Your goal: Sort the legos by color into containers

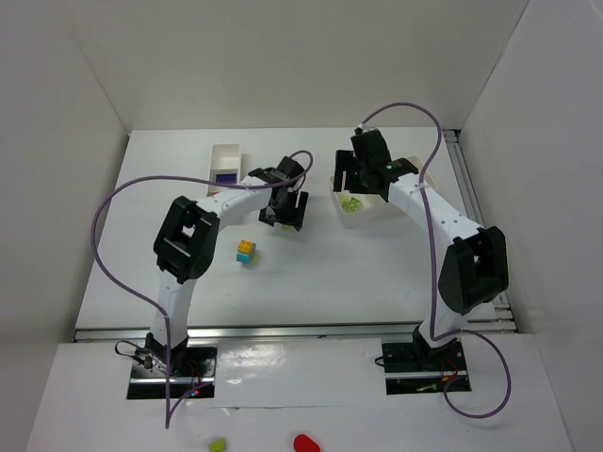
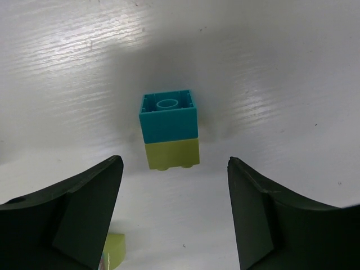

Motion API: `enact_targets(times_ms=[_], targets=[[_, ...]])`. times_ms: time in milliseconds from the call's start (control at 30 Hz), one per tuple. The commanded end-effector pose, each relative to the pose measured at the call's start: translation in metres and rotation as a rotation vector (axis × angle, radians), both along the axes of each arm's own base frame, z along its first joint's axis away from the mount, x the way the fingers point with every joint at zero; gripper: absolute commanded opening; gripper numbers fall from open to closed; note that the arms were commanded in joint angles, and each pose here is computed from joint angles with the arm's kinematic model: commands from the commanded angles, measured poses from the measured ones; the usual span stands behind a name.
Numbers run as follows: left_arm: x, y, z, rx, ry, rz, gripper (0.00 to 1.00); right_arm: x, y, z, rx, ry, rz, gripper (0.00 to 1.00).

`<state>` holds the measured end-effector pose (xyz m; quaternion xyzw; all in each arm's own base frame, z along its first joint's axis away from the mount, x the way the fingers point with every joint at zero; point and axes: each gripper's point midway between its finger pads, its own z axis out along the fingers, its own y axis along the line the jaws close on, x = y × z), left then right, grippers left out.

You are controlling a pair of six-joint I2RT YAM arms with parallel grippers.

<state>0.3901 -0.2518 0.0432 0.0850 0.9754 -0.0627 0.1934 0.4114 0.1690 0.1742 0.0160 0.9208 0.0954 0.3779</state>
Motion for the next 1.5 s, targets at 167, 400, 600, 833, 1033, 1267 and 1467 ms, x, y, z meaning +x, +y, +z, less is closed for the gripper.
enact_targets(times_ms=[167, 400, 600, 833, 1033, 1267, 1467], targets=[[0.001, -0.005, -0.011, -0.004, 0.007, -0.006, 0.74, 0.000, 0.001, 0.020, 0.002, -0.040, -0.001, 0.79], [0.005, -0.004, -0.008, 0.009, -0.011, -0.007, 0.63, 0.000, 0.001, 0.016, -0.002, -0.032, -0.001, 0.79], [0.010, -0.006, -0.010, 0.011, -0.015, -0.017, 0.63, 0.002, 0.002, 0.020, 0.002, -0.040, -0.001, 0.79], [0.015, -0.002, -0.011, 0.018, -0.021, -0.004, 0.56, 0.001, 0.001, 0.023, 0.006, -0.049, -0.001, 0.79], [0.022, -0.003, -0.002, 0.018, -0.055, 0.005, 0.35, 0.001, 0.001, 0.023, 0.006, -0.049, -0.001, 0.79], [0.025, -0.016, 0.039, -0.174, -0.037, -0.155, 0.00, -0.007, 0.026, 0.027, 0.190, 0.047, 0.183, 0.79], [0.003, -0.030, 0.108, -0.539, -0.078, -0.371, 0.00, -0.005, 0.048, 0.042, 0.402, 0.148, 0.286, 0.80]])
